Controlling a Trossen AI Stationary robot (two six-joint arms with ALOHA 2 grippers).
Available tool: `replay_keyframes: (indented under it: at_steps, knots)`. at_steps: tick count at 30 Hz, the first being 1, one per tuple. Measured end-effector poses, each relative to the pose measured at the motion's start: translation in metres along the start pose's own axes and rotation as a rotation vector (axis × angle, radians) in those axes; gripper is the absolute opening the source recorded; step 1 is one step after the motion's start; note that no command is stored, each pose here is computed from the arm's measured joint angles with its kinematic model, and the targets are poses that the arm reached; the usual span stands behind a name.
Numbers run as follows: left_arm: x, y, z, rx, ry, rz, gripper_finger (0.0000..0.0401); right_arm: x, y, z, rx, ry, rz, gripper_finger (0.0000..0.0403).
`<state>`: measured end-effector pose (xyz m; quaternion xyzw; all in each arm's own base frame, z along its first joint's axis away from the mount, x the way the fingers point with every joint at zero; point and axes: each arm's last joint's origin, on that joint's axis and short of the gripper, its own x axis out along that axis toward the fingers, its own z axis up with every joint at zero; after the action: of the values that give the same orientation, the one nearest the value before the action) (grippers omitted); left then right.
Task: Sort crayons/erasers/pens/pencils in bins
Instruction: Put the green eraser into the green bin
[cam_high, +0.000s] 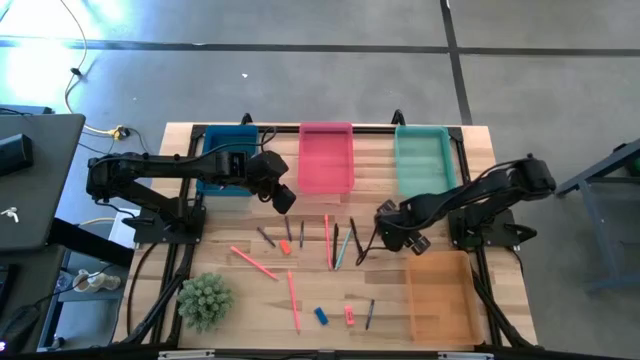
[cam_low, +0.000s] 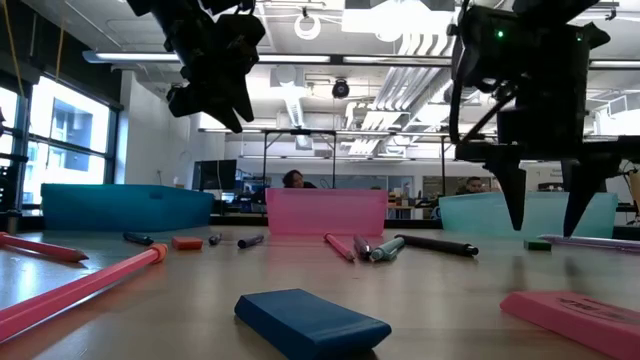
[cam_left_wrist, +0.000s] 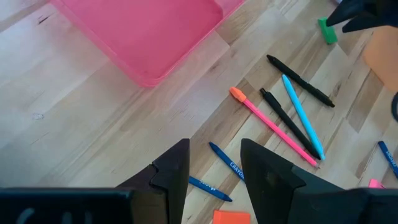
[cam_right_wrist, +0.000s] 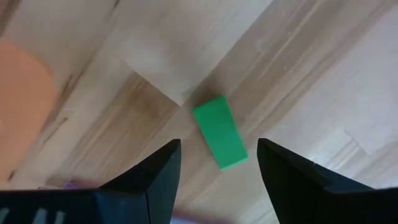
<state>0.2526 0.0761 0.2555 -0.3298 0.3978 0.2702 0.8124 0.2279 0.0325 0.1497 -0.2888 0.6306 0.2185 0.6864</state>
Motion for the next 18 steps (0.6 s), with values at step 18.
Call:
replay_keyframes:
  at_steps: [18]
  knots:
    - [0.000,0.000,0.000,0.000,0.000,0.000,0.0131,0.020,-0.002,0.005,-0.048,0.057,0.030,0.0177]
